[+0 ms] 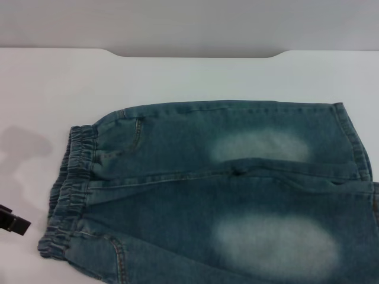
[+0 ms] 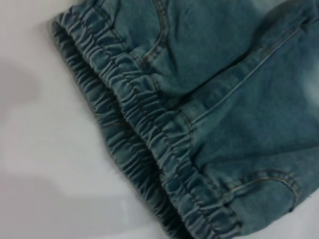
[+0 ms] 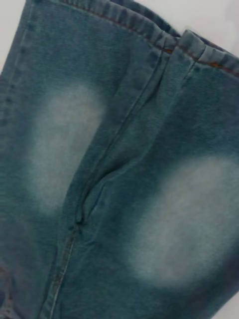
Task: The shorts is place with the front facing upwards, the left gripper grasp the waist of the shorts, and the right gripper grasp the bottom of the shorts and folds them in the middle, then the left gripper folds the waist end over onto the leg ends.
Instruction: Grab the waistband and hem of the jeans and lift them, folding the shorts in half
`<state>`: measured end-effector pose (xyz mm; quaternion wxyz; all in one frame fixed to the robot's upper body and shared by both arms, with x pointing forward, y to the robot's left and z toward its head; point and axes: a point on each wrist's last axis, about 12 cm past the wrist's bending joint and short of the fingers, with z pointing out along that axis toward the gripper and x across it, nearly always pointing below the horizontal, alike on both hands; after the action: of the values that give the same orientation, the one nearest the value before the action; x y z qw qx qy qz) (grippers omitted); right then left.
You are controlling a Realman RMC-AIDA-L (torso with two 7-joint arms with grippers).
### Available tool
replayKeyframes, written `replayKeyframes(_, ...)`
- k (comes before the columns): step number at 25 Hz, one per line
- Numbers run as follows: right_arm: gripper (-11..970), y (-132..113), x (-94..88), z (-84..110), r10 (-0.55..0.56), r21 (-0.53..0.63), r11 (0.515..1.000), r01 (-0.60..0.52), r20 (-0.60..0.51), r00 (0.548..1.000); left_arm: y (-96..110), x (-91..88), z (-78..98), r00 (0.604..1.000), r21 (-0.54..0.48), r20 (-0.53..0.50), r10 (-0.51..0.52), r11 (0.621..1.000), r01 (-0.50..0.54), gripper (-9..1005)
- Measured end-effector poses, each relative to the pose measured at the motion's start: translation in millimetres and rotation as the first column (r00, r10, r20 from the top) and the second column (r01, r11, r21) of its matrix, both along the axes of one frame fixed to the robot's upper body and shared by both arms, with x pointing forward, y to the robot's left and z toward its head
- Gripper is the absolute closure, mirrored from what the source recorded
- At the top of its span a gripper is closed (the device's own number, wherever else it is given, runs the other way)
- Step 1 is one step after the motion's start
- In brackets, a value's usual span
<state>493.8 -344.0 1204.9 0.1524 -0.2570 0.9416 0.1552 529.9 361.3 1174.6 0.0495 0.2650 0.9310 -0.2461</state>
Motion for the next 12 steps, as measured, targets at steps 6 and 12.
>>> replayKeyframes(6, 485, 0, 2.5, -0.3, -0.005, 0.003, 1.0, 0.005, 0.023, 1.0, -10, 0.7, -15.3, 1.0, 0.015, 0.007, -0.005, 1.0, 0.005, 317)
replayKeyframes(12, 485, 0, 4.2, -0.2, -0.007, 0.011, 1.0, 0.006, 0.04, 0.999, -17, -3.7, -32.1, 0.999, 0.062, -0.04, -0.031, 0.998, 0.033, 318)
